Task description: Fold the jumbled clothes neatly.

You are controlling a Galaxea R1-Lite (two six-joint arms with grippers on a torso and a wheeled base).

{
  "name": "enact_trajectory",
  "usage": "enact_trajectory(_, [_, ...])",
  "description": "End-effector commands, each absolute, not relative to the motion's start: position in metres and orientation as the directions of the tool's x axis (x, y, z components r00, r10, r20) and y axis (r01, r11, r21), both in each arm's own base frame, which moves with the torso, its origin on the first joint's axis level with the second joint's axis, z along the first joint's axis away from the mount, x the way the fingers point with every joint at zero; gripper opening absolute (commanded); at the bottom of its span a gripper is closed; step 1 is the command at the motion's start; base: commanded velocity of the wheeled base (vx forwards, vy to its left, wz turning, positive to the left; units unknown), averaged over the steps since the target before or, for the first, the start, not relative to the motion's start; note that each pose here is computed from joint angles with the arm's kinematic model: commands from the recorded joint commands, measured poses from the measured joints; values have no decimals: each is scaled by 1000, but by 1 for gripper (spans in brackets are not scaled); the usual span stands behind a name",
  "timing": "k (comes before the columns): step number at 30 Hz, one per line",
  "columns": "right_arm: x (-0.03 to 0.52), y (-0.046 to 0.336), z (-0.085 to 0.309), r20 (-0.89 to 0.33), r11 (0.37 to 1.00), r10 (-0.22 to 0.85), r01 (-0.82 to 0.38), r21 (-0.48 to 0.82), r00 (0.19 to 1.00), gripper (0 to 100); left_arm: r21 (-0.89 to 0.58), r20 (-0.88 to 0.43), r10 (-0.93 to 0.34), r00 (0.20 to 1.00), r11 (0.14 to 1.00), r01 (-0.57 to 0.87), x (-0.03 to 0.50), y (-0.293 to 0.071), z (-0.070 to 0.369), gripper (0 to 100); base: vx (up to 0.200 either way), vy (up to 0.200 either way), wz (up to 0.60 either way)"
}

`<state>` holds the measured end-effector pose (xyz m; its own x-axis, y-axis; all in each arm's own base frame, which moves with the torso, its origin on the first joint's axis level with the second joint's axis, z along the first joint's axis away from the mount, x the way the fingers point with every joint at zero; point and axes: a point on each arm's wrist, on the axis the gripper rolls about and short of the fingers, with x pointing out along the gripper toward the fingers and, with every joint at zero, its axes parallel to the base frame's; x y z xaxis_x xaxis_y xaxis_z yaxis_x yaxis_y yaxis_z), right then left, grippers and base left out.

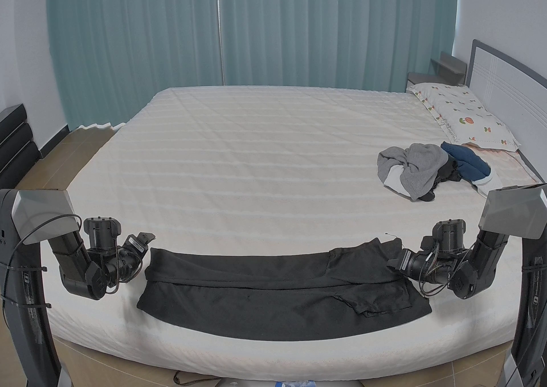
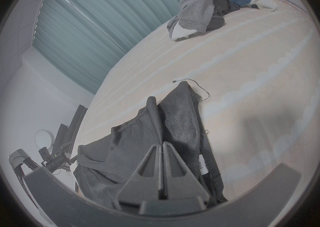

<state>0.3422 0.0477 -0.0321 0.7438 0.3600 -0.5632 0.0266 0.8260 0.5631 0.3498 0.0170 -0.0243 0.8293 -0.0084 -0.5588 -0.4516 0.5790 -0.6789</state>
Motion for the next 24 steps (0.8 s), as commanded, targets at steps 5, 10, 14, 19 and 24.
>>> enact_trajectory(5, [322, 44, -33, -557, 829, 356, 22, 559, 750, 0, -668, -574, -1, 819, 578, -468, 344, 17, -26, 100, 0, 0, 0])
enact_trajectory(10, [315, 43, -35, -562, 834, 356, 18, 552, 746, 100, -662, -583, 3, 813, 578, -477, 341, 18, -27, 100, 0, 0, 0])
enact_trajectory(14, [318, 42, -27, -524, 825, 355, 4, 565, 774, 100, -660, -588, 8, 809, 574, -485, 337, 20, -26, 100, 0, 0, 0])
enact_trajectory(19, [317, 38, -26, -524, 806, 337, 49, 591, 782, 100, -659, -579, 11, 815, 582, -476, 336, 21, -21, 100, 0, 0, 0])
enact_trajectory(24, [313, 16, -17, -513, 774, 292, 116, 623, 807, 100, -649, -589, -4, 808, 599, -470, 327, 19, -17, 100, 0, 0, 0])
